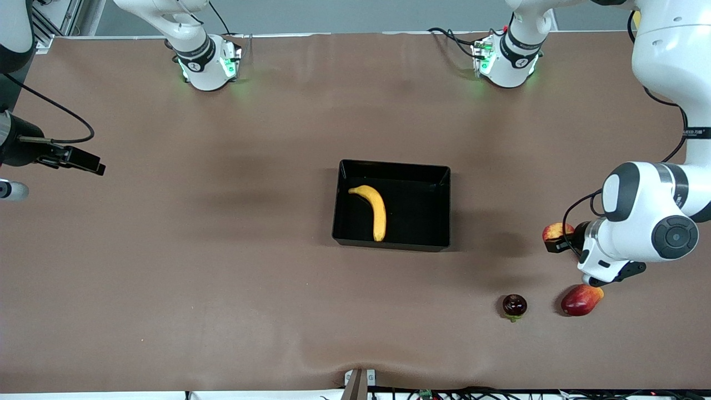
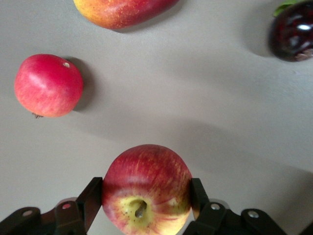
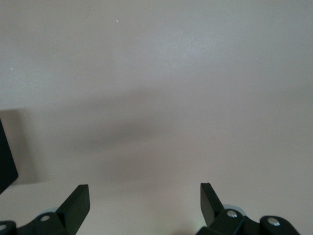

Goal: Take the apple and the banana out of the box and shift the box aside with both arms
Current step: 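Lower the apple beside the red apple and open the left gripper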

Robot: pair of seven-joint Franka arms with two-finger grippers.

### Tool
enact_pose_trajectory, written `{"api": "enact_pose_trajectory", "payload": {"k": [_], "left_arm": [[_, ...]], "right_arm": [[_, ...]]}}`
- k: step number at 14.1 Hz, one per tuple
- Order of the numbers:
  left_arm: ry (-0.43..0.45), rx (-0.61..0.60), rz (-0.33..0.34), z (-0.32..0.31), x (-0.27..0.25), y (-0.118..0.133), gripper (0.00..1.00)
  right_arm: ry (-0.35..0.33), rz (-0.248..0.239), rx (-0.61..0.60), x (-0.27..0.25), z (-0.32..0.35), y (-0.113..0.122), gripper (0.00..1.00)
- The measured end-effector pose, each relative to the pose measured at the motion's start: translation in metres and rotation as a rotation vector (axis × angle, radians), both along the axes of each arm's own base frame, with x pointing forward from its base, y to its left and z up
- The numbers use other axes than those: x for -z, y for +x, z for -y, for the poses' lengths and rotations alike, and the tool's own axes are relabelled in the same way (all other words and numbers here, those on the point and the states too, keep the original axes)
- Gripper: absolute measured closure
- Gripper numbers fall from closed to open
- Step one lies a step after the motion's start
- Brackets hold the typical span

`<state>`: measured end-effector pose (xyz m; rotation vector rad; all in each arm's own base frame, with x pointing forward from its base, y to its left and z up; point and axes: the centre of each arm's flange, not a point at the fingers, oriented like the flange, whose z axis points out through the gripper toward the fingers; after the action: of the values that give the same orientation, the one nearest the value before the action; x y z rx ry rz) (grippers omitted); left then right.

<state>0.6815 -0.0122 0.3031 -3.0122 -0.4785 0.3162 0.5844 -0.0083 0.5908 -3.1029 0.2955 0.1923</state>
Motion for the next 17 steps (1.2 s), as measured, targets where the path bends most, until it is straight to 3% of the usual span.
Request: {"api": "enact_pose_trajectory", "payload": {"k": [4,10,15,17], "left_arm": [[-0.016,-0.022,0.031,-0.021,0.026,0.003,0.23],[-0.033,-0.013,0.049,-0.023,0.053,0.004,0.23],[-0.035,-0.001,0.042,-0.018,0.067,0.003,0.23],[-0.008,0.023,0.045,-0.02,0.072,0.004,0.23]], "right_arm": [[0.001,-0.01,0.016,0.01,0.0,0.005,0.0],[0.028,0.027,0.034,0.03,0.004,0.025,0.0],[0.033,0.002,0.034,0.07,0.002,0.045,0.0],[0.031,0.026,0.049,0.076,0.007,0.052,0.0]]}}
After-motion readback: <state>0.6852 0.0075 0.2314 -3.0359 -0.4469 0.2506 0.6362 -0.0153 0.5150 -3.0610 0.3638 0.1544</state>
